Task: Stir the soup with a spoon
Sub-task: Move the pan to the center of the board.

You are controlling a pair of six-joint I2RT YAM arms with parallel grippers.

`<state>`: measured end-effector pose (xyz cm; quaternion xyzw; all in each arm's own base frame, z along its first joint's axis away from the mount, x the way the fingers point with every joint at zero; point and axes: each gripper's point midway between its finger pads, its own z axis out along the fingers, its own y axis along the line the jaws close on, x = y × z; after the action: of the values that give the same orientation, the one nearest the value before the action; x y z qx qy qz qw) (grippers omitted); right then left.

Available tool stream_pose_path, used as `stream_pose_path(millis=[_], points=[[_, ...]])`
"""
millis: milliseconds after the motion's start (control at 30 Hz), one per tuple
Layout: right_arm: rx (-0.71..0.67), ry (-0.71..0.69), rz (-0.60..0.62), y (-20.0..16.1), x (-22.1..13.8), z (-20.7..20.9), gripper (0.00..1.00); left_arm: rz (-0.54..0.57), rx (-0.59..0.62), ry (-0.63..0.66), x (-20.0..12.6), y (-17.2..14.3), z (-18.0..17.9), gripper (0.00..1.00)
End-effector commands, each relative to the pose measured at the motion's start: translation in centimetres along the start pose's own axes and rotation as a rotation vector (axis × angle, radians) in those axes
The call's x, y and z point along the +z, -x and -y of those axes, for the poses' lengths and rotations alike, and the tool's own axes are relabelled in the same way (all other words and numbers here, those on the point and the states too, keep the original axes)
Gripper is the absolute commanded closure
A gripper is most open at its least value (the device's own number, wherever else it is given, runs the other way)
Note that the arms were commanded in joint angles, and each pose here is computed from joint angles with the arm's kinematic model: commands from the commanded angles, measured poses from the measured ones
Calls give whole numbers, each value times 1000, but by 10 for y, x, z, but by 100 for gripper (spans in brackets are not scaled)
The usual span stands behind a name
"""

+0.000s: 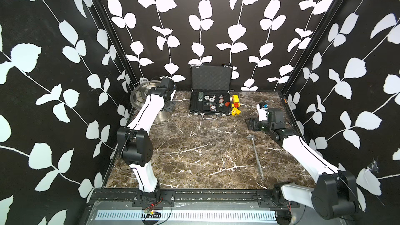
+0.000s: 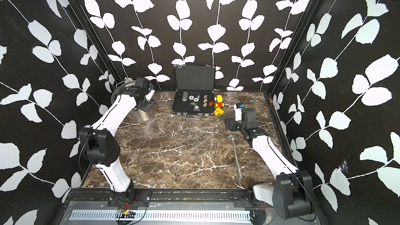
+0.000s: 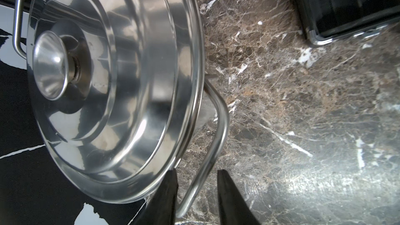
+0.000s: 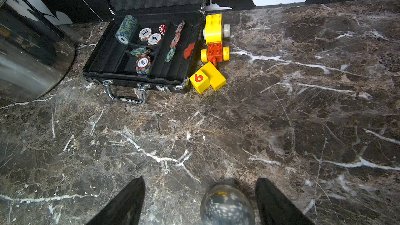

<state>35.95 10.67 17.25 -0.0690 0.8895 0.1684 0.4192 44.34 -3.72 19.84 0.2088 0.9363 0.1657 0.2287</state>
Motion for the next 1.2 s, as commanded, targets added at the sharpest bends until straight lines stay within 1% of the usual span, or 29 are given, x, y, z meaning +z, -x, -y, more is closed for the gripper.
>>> stream_pose_path(millis=[0,233,333,533,733,800,900,967,1167], points=[[-6,-6,52,12,-5,-2,18,-32,35,3,7,-7,3,67],[-5,-12,52,12,-6,-1,18,-48,49,8,12,-12,5,75],[-3,-13,54,12,-7,-1,18,-40,48,15,11,-12,4,76],[-4,-13,69,16,-10,-2,18,-36,47,28,9,-14,2,87],[-1,-28,79,17,-14,0,19,12,2,-21,-14,-9,5,100],[4,-27,84,18,-15,-1,19,21,-7,-46,-25,-10,10,100],[13,-23,95,22,-17,-2,19,5,16,-83,-39,-16,28,100],[17,-22,99,24,-17,-2,19,-5,33,-116,-48,-21,47,100],[34,-33,113,30,-20,-1,18,-1,72,-255,-82,-34,131,100]])
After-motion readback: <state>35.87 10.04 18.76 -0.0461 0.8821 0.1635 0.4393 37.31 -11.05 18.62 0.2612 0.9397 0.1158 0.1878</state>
